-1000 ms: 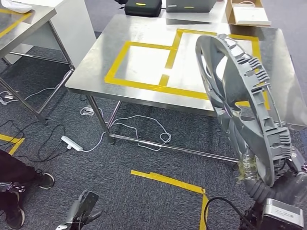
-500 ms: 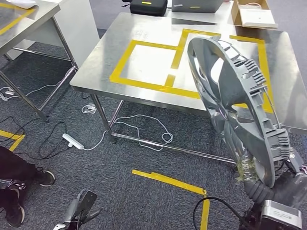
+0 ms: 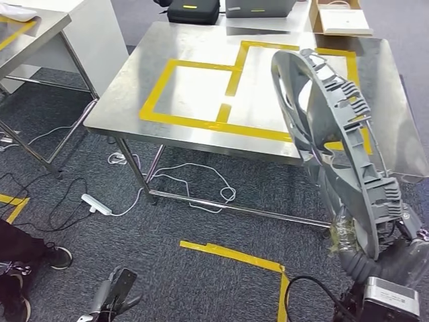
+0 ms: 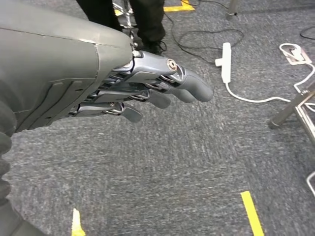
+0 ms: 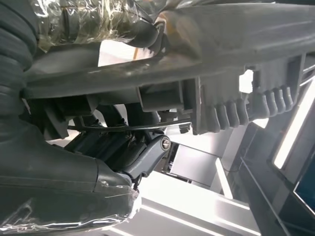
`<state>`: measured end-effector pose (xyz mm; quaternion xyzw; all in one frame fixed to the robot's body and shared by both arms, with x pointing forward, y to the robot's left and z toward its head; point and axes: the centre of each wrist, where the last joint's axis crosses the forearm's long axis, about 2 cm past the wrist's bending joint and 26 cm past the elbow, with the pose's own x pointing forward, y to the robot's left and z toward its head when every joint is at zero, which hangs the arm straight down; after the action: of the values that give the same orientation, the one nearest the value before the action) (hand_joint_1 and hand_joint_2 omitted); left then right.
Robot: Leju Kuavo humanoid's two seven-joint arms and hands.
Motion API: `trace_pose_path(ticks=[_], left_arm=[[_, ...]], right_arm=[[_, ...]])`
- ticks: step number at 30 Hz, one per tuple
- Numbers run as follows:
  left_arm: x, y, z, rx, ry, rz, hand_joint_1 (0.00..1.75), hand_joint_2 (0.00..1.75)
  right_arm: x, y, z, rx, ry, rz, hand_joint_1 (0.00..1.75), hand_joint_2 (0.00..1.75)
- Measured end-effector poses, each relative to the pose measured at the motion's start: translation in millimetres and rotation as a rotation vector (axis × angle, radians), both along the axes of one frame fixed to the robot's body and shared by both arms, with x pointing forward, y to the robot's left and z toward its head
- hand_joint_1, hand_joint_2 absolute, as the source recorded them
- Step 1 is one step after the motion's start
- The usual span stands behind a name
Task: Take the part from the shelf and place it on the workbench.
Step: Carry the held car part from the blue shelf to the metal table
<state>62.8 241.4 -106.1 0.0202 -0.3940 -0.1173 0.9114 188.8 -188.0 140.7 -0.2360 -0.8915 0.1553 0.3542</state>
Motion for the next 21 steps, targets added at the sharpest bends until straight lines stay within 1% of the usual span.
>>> trace_pose_path(ticks=[21], left_arm=[[2.3, -0.5, 0.4, -0.010, -0.002, -0.007, 0.00, 1.75]], right_arm=[[2.8, -0.4, 0.2, -0.002, -0.004, 0.002, 1.75, 1.75]])
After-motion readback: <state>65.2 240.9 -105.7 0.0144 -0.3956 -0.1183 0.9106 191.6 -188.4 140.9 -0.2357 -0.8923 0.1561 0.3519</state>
